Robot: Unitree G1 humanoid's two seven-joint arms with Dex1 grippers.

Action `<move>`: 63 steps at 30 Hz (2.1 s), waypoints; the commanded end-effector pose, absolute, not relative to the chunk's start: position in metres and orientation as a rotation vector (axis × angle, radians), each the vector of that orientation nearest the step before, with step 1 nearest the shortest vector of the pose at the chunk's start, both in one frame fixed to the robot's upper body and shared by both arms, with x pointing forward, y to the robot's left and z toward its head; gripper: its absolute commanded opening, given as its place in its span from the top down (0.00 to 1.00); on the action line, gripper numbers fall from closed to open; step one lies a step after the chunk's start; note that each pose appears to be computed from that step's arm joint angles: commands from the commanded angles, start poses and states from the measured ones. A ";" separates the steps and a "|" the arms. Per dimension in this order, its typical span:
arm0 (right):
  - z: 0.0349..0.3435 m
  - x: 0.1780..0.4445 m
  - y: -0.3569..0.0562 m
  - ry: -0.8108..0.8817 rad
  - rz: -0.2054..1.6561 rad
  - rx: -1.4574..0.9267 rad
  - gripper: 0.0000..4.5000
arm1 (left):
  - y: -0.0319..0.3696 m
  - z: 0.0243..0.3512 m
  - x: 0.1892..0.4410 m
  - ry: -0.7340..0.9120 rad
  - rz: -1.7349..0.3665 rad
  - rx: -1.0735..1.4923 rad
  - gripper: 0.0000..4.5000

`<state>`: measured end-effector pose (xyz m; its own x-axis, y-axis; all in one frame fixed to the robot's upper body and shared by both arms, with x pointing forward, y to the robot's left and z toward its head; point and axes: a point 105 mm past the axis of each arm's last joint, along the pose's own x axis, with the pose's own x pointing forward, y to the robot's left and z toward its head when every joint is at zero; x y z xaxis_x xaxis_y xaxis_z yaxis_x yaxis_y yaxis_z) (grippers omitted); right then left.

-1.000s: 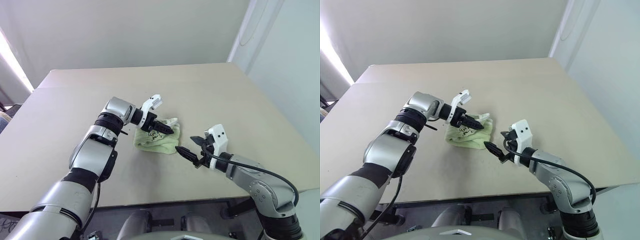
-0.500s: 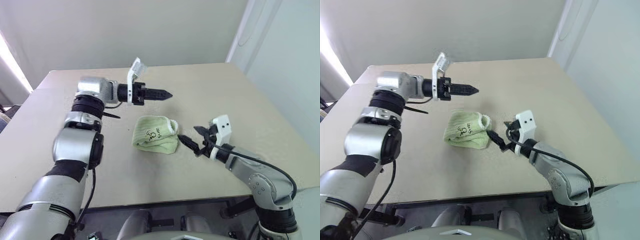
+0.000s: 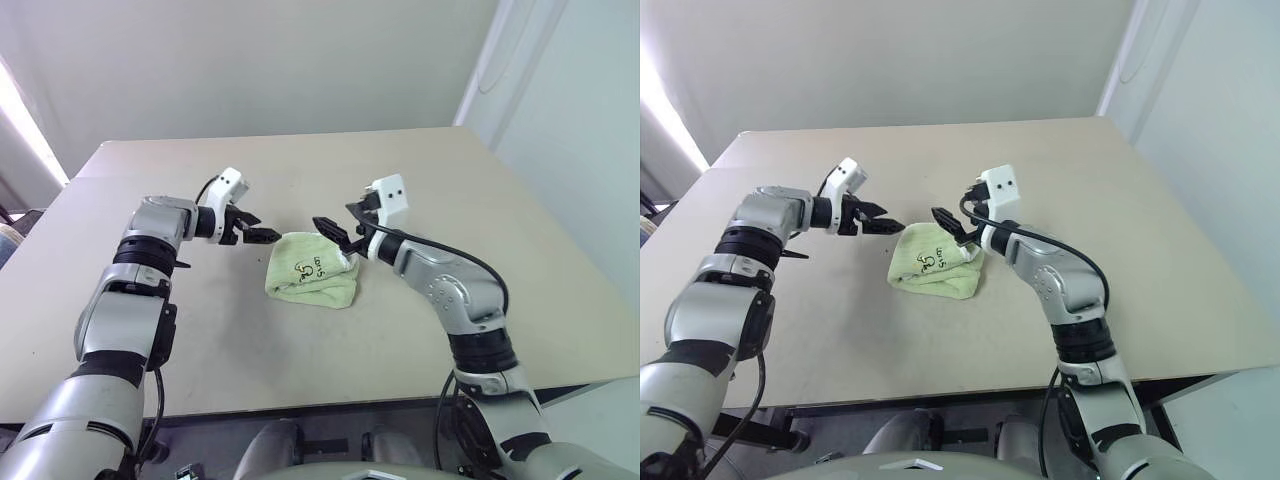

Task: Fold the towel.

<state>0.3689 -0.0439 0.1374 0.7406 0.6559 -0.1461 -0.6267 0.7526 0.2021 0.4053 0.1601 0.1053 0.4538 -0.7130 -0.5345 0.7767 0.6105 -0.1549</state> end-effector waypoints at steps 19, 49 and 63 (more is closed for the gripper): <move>0.082 0.346 -0.032 0.317 0.776 0.042 0.00 | 0.120 0.108 0.378 0.498 -1.177 0.214 0.01; 0.132 0.338 -0.070 0.180 0.751 0.133 0.00 | 0.102 0.070 0.365 0.482 -1.326 0.390 0.01; 0.113 0.351 -0.030 0.287 0.845 0.138 0.00 | 0.096 0.101 0.358 0.413 -1.358 0.440 0.01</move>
<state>0.3490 -0.0347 0.1182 0.6346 0.7504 -0.1851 -0.7093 0.6606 0.2462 0.3553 0.0984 0.0885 0.1468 -0.8316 -0.5357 0.9866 0.1621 0.0188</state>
